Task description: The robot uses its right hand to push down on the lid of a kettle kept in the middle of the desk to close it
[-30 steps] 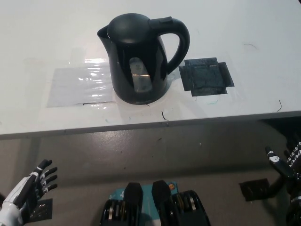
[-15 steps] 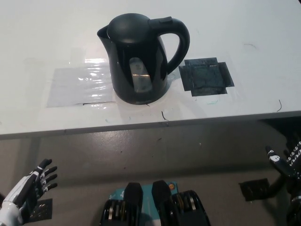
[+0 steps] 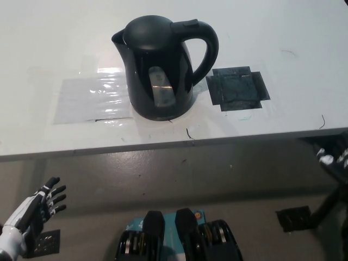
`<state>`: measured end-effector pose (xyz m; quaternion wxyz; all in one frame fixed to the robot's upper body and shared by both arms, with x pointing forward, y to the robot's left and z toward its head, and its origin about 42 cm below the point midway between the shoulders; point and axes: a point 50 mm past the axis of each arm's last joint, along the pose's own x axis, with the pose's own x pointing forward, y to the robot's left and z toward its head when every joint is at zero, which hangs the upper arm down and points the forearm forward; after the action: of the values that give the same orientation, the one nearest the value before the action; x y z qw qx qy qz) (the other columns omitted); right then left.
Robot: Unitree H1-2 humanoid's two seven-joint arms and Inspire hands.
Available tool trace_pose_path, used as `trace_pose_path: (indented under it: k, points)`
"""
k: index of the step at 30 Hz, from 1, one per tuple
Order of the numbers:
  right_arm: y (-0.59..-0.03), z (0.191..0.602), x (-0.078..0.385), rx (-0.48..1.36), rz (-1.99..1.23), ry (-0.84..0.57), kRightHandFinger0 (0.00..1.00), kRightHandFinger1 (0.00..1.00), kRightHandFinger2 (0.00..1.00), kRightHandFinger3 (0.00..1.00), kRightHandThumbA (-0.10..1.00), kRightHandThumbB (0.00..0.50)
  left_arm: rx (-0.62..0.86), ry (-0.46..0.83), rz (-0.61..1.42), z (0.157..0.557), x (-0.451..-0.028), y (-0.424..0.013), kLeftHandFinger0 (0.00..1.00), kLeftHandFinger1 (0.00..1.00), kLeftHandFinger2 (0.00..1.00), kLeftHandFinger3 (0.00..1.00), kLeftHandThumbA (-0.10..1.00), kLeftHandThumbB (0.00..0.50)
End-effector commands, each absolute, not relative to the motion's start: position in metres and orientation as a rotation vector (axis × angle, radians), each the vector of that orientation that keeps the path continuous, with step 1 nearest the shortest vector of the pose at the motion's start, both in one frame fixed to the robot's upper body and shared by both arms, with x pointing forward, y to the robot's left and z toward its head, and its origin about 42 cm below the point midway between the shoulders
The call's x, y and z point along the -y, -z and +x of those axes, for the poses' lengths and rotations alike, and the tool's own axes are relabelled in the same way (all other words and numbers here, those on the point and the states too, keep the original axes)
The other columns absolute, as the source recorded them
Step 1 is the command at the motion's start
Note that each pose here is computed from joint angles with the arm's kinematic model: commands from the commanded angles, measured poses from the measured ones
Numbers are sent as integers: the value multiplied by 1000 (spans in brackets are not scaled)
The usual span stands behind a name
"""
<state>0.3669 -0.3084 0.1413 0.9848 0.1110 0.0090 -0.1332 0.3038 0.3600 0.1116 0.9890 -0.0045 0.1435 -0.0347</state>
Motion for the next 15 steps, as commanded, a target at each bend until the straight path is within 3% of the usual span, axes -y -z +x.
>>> trace_pose_path:
  k: [1,6,9,13,15]
  points:
    - [-143,381,331,-33,201,247,1000,1000,1000,1000,837,0,-259,70,21,309,-371,-124,1000,1000,1000,1000,819,137]
    - [-101,378,339,-120,202,284,1000,1000,1000,1000,786,0,-254,81,27,311,-370,-124,1000,1000,1000,1000,813,135]
    - [-86,379,335,-170,228,327,1000,1000,1000,1000,757,0,-251,81,43,313,-371,-127,1000,1000,1000,1000,822,168]
    - [-89,378,335,-156,218,320,1000,1000,1000,1000,762,19,-243,83,38,313,-370,-127,1000,1000,1000,1000,829,167]
    - [-96,376,332,-135,207,313,1000,1000,1000,1000,772,0,-246,85,39,315,-370,-128,1000,1000,1000,1000,828,161]
